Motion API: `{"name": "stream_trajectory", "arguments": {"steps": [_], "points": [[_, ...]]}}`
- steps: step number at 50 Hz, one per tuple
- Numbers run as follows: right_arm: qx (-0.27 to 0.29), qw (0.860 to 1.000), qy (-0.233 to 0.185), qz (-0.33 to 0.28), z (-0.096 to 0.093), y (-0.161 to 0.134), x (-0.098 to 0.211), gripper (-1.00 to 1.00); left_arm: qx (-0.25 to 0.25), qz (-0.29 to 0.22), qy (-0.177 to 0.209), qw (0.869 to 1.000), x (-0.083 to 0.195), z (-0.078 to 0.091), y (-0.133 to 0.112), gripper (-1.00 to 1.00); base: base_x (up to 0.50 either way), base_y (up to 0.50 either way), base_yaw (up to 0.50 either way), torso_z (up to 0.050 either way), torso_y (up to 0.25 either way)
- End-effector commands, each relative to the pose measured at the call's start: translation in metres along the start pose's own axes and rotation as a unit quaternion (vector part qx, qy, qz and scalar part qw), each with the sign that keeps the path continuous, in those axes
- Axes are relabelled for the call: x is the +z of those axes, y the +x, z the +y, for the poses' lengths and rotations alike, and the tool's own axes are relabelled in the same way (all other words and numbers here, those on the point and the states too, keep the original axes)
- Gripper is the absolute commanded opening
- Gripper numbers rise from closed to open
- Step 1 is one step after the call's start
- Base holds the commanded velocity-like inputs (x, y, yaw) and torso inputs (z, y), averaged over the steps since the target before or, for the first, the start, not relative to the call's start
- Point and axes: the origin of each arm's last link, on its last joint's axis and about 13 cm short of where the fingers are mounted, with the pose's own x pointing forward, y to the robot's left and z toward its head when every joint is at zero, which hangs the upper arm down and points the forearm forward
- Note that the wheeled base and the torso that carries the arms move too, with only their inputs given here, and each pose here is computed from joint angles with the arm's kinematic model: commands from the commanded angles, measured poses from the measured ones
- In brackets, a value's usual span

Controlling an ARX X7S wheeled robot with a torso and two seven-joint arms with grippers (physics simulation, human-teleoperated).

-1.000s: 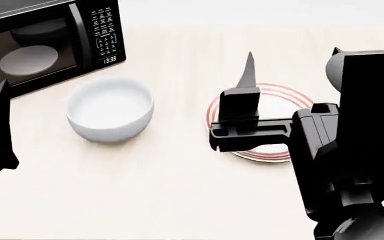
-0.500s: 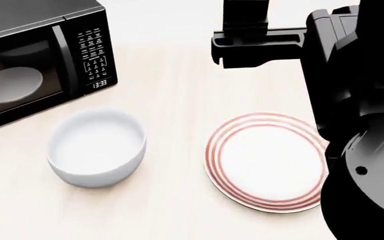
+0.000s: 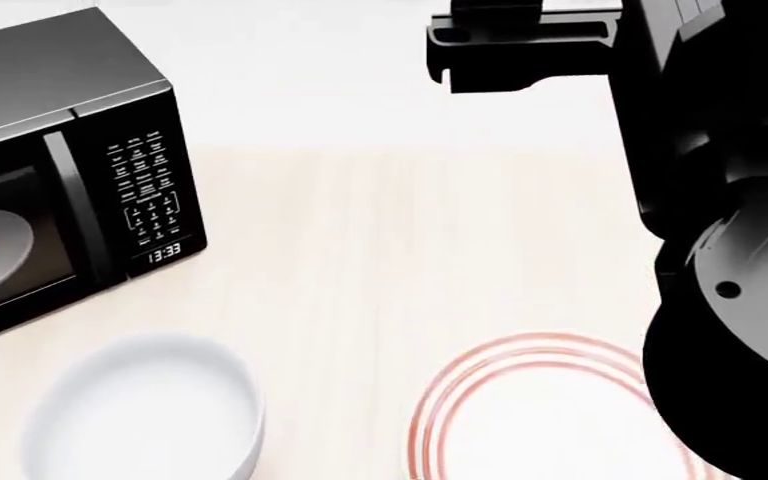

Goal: Put the white bowl to the right of the plate.

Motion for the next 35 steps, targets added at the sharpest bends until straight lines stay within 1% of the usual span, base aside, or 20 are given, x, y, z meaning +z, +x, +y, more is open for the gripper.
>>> {"name": "stream_trajectory", "arguments": {"steps": [1, 4, 6, 7, 8, 9, 10, 11, 12, 13, 15, 16, 18, 21, 25, 26, 28, 29, 33, 35], "points": [[0.000, 1.000, -0.001, 0.000, 0.001, 0.001, 0.000, 1.00, 0.001, 0.003, 0.000, 1.000, -0.002, 0.001, 0.002, 1.00, 0.50, 0.00, 0.00, 0.000, 0.000], [-0.001, 1.000, 0.003, 0.004, 0.001, 0.003, -0.001, 1.00, 0.001, 0.004, 0.001, 1.000, -0.002, 0.002, 0.001, 1.00, 0.50, 0.00, 0.00, 0.000, 0.004], [0.003, 1.000, -0.003, 0.026, 0.002, 0.006, -0.003, 1.00, 0.000, 0.005, -0.001, 1.000, -0.003, 0.002, 0.001, 1.00, 0.43, 0.00, 0.00, 0.000, 0.000], [0.004, 0.999, -0.013, 0.036, 0.002, 0.007, -0.004, 1.00, 0.000, 0.005, -0.001, 1.000, -0.004, 0.002, 0.001, 1.00, 0.25, 0.00, 0.00, 0.000, 0.000], [0.008, 0.998, -0.034, 0.050, 0.004, 0.009, -0.007, 1.00, 0.006, 0.006, 0.004, 1.000, -0.005, 0.004, 0.002, 1.00, 0.00, 0.00, 0.00, 0.000, 0.000], [0.014, 0.998, -0.036, 0.056, 0.005, 0.009, -0.008, 1.00, 0.006, 0.006, 0.005, 1.000, -0.006, 0.004, 0.002, 1.00, 0.00, 0.00, 0.00, 0.000, 0.000], [-0.014, 0.995, -0.066, 0.076, 0.007, 0.014, -0.009, 1.00, 0.007, 0.009, 0.005, 1.000, -0.007, 0.005, 0.002, 1.00, 0.00, 0.00, 0.00, 0.000, 0.000], [-0.017, 0.993, -0.084, 0.084, 0.009, 0.015, -0.009, 1.00, 0.009, 0.009, 0.006, 1.000, -0.007, 0.006, 0.002, 1.00, 0.00, 0.00, 0.00, 0.000, 0.000], [-0.011, 0.991, -0.092, 0.093, 0.009, 0.015, -0.008, 1.00, 0.010, 0.009, 0.007, 1.000, -0.007, 0.006, 0.002, 1.00, 0.00, 0.00, 0.00, 0.000, 0.000], [-0.007, 0.991, -0.074, 0.114, 0.011, 0.016, -0.005, 1.00, 0.014, 0.011, 0.014, 1.000, -0.007, 0.007, 0.002, 1.00, 0.00, 0.00, 0.00, 0.000, 0.000], [-0.001, 0.991, -0.059, 0.121, 0.013, 0.014, 0.000, 1.00, 0.017, 0.014, 0.019, 1.000, -0.007, 0.007, 0.001, 1.00, 0.00, 0.00, 0.00, 0.000, 0.000], [-0.011, 0.992, -0.049, 0.119, 0.013, 0.015, 0.005, 1.00, 0.020, 0.014, 0.024, 0.999, -0.007, 0.007, 0.000, 1.00, 0.00, 0.00, 0.00, 0.000, 0.000], [-0.012, 0.992, -0.053, 0.114, 0.014, 0.015, 0.011, 1.00, 0.025, 0.019, 0.035, 0.999, -0.008, 0.008, -0.001, 1.00, 0.00, 0.00, 0.00, 0.000, 0.000], [0.009, 0.993, -0.029, 0.115, 0.014, 0.020, 0.018, 1.00, 0.033, 0.022, 0.039, 0.998, -0.013, 0.010, -0.006, 1.00, 0.00, 0.00, 0.00, 0.000, 0.000], [0.023, 0.993, -0.028, 0.114, 0.015, 0.025, 0.020, 1.00, 0.048, 0.027, 0.030, 0.998, -0.023, 0.013, -0.012, 1.00, 0.00, 0.00, 0.00, 0.000, 0.000], [0.040, 0.992, -0.020, 0.120, 0.016, 0.026, 0.020, 1.00, 0.056, 0.033, 0.029, 0.997, -0.029, 0.014, -0.014, 1.00, 0.00, 0.00, 0.00, 0.000, 0.000], [0.042, 0.992, -0.018, 0.121, 0.016, 0.026, 0.020, 1.00, 0.068, 0.034, 0.035, 0.997, -0.035, 0.015, -0.017, 1.00, 0.00, 0.00, 0.00, 0.000, 0.000], [0.063, 0.991, -0.021, 0.120, 0.017, 0.026, 0.020, 1.00, 0.079, 0.038, 0.040, 0.995, -0.040, 0.015, -0.020, 1.00, 0.00, 0.00, 0.00, 0.000, 0.000], [0.084, 0.988, -0.023, 0.124, 0.019, 0.026, 0.024, 1.00, 0.092, 0.038, 0.042, 0.994, -0.048, 0.018, -0.028, 1.00, 0.00, 0.00, 0.00, 0.000, 0.000], [0.104, 0.986, -0.017, 0.133, 0.021, 0.026, 0.028, 1.00, 0.105, 0.035, 0.039, 0.993, -0.052, 0.021, -0.034, 1.00, 0.00, 0.00, 0.00, 0.000, 0.000]]}}
